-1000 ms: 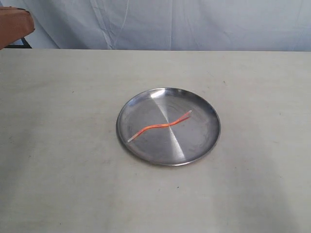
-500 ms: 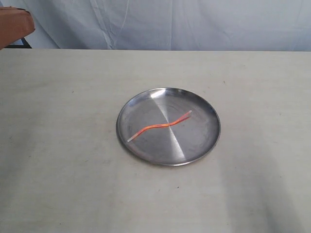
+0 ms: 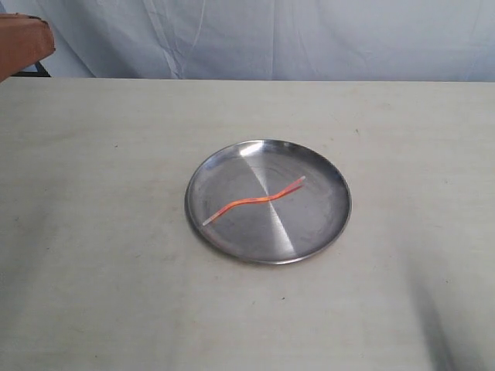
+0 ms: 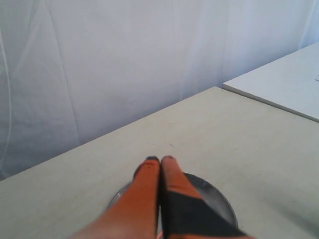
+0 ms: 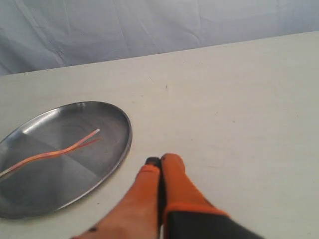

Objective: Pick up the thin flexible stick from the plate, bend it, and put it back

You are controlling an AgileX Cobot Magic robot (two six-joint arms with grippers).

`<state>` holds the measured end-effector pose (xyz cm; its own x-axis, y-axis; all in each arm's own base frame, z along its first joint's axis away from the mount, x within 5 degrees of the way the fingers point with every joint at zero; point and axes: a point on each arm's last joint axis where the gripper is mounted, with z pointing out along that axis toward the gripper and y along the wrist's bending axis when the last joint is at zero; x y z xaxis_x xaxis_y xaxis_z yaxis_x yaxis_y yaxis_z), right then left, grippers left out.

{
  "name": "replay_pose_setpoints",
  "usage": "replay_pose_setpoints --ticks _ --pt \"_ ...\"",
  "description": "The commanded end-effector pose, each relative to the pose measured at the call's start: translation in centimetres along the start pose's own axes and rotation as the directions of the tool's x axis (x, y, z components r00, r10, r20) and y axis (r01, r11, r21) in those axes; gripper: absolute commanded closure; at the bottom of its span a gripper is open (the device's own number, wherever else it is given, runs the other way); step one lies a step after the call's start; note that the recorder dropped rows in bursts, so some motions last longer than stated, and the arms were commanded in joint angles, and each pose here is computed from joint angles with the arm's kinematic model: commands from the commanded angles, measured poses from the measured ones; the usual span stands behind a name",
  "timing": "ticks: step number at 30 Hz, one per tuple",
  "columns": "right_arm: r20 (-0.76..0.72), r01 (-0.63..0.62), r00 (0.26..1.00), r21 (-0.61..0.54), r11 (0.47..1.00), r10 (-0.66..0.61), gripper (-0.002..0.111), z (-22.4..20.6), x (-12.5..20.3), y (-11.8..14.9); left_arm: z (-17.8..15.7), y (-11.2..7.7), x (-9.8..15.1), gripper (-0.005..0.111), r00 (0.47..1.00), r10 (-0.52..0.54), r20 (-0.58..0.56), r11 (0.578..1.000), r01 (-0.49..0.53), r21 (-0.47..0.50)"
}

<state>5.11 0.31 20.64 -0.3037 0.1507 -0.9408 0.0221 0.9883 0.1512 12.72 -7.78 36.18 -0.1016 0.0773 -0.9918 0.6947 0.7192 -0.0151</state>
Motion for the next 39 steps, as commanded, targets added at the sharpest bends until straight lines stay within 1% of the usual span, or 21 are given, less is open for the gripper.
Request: replay_pose_setpoints --ticks 1,4,20,22,23,24,26,27,29,31,35,39 --pt "-0.001 0.012 1.0 0.018 1.0 -0.012 0.109 0.4 1.7 -0.4 -0.1 0.0 0.1 0.107 1.0 -0.004 0.001 1.0 0.004 -0.005" --pt "-0.021 0.002 1.0 0.02 1.0 -0.001 0.109 1.0 2.9 -0.6 -0.1 -0.1 0.2 0.107 1.0 0.007 -0.008 1.0 -0.007 0.001" --pt "-0.012 -0.003 1.0 0.014 1.0 0.004 0.109 1.0 2.8 -0.5 -0.2 -0.1 0.3 0.107 1.0 0.02 -0.01 1.0 -0.02 -0.007" --pt "-0.012 -0.008 1.0 0.012 1.0 0.009 0.109 1.0 2.8 -0.5 -0.5 0.4 0.6 0.107 0.998 0.063 -0.011 0.995 -0.063 -0.078" --pt "-0.012 -0.008 1.0 0.012 1.0 0.009 0.109 1.0 2.8 -0.5 -0.8 0.7 0.9 0.107 0.995 0.097 -0.016 0.987 -0.098 -0.13" --pt "-0.012 -0.008 1.0 0.012 1.0 0.009 0.109 1.0 2.8 -0.5 -1.0 1.2 1.2 0.107 0.994 0.112 -0.011 0.975 -0.112 -0.191" --pt "-0.012 -0.008 1.0 0.012 1.0 0.009 0.109 1.0 2.8 -0.5 -1.9 1.6 2.3 0.107 0.995 0.103 0.017 0.95 -0.093 -0.298" --pt "-0.012 -0.008 1.0 0.012 1.0 0.009 0.109 1.0 2.8 -0.5 -2.6 1.4 3.4 0.107 0.998 0.06 0.032 0.948 -0.047 -0.314" --pt "-0.016 -0.008 1.0 0.012 1.0 0.008 0.109 1.0 2.8 -0.5 -3.3 1.2 4.8 0.107 0.998 -0.025 0.058 0.94 0.044 -0.337" --pt "-0.013 -0.008 1.0 0.012 1.0 0.008 0.109 1.0 2.8 -0.5 -3.9 1.1 6.5 0.107 0.992 -0.107 0.064 0.922 0.124 -0.368" --pt "-0.013 -0.008 1.0 0.012 1.0 0.008 0.109 1.0 2.8 -0.5 -4.7 1.1 10.1 0.107 0.982 -0.183 0.034 0.885 0.18 -0.428" --pt "-0.013 -0.008 1.0 0.012 1.0 0.008 0.109 1.0 2.8 -0.5 -5.2 1.0 13.4 0.107 0.972 -0.231 0.036 0.856 0.221 -0.468"
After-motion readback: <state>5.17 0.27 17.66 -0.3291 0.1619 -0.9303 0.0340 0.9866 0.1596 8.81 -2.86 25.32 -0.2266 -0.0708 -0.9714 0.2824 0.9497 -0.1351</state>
